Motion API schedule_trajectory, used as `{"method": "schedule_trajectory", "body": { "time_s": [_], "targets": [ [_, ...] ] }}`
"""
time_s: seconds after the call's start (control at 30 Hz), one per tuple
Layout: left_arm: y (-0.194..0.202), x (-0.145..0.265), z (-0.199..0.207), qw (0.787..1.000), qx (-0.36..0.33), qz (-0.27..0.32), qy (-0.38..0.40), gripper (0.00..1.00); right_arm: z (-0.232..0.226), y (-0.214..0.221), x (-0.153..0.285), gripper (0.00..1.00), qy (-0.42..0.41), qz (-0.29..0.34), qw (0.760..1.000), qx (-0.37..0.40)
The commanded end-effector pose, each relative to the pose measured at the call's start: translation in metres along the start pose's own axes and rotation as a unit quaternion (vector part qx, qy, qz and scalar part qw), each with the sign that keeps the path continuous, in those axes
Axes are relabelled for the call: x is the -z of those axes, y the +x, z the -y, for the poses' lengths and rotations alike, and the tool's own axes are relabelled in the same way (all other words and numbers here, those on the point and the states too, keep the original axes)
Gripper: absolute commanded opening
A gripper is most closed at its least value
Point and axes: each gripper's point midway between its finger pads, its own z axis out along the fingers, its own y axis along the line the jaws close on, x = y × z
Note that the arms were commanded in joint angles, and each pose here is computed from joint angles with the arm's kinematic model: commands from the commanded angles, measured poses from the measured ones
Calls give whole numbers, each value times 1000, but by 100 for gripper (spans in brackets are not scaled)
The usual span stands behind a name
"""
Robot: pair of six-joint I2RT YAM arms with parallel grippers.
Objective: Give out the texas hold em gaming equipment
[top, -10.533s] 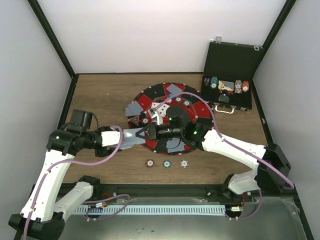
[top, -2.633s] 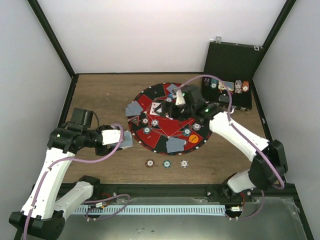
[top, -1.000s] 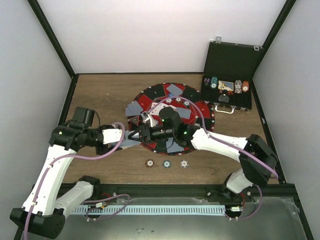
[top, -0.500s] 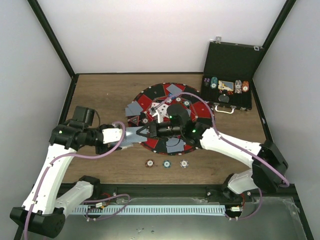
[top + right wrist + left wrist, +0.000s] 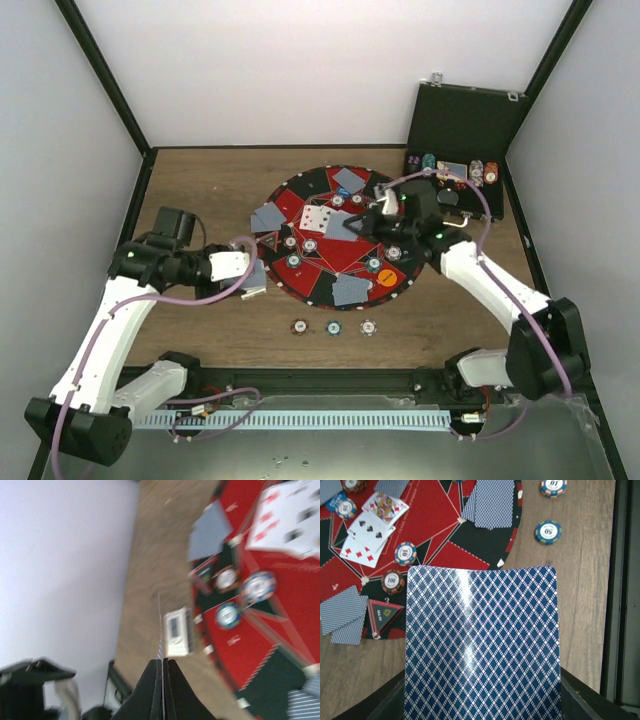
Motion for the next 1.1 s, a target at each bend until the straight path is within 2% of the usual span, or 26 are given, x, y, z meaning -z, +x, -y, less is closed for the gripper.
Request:
{"method": "schedule_trajectory", "body": {
  "time_s": [0.0, 0.13, 0.3, 0.63, 0.83, 0.9, 1.0, 1.07],
  "targets": [
    [10, -17, -12, 1000, 10, -14, 2, 4, 71, -25, 7, 1, 71, -4, 997, -5],
    [24, -28, -22, 999, 25, -26, 2, 4, 129, -50, -2, 1, 130, -8, 991, -20],
    [46, -34, -32, 999, 39, -38, -4, 4, 173, -66, -20, 1, 148, -23, 988, -43],
    [106, -41, -38, 994, 78, -75, 2, 4, 218, -60, -42, 1, 173, -44, 982, -56],
    [129, -57, -30, 992, 86, -92, 7, 4, 219, -64, -44, 1, 177, -47, 982, -45],
    [135, -61, -27, 992, 87, -96, 10, 4, 218, -66, -43, 17, 180, -47, 982, -42],
    [143, -68, -26, 991, 90, -100, 6, 4, 221, -69, -40, 48, 197, -48, 979, -36],
    [150, -73, -22, 990, 93, -104, 10, 4, 221, -71, -34, 59, 214, -41, 975, -30]
  ]
}}
